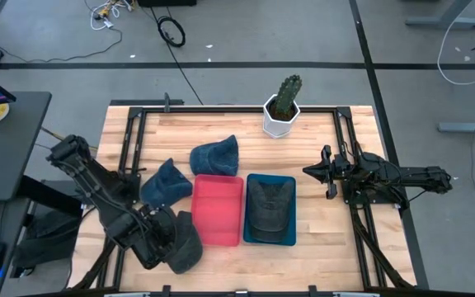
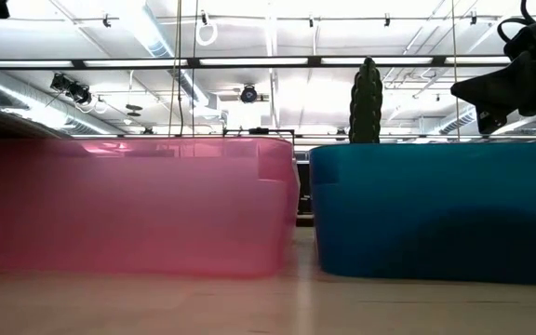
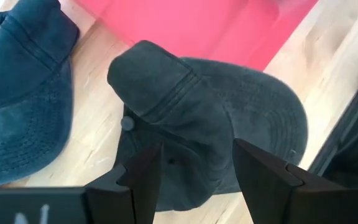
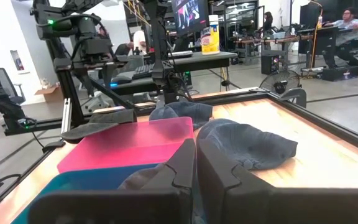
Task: Pick & Place hat
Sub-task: Put the black cap in the blue bin
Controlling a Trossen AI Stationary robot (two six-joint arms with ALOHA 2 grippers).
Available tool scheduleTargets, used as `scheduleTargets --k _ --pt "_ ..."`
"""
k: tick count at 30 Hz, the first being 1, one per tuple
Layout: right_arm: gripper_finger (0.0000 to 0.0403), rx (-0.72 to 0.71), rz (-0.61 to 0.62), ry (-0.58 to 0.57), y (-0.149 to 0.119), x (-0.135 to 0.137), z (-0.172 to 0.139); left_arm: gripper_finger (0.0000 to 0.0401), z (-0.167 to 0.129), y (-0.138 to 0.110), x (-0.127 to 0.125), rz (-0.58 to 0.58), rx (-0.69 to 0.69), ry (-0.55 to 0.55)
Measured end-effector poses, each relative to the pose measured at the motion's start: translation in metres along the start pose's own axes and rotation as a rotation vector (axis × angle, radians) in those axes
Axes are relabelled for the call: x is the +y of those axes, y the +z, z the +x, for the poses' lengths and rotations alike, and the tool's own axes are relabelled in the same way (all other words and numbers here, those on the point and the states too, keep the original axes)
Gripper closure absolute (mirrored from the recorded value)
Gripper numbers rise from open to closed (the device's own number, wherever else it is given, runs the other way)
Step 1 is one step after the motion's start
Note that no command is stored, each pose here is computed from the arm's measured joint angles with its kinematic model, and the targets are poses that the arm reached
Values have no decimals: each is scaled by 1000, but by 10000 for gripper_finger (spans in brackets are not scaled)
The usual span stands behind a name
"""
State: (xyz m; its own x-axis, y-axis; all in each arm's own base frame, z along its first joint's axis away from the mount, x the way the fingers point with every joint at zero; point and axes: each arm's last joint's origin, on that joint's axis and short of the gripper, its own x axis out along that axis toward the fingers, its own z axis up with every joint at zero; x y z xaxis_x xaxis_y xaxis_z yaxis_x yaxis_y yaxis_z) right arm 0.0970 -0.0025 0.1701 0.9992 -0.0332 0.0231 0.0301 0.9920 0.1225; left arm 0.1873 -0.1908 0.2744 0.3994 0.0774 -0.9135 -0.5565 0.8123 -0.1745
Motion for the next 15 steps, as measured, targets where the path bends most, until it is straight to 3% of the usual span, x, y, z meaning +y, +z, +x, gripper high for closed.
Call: scheduleTargets --k 15 --pt "382 0 0 0 0 0 0 204 26 -9 -17 -23 33 27"
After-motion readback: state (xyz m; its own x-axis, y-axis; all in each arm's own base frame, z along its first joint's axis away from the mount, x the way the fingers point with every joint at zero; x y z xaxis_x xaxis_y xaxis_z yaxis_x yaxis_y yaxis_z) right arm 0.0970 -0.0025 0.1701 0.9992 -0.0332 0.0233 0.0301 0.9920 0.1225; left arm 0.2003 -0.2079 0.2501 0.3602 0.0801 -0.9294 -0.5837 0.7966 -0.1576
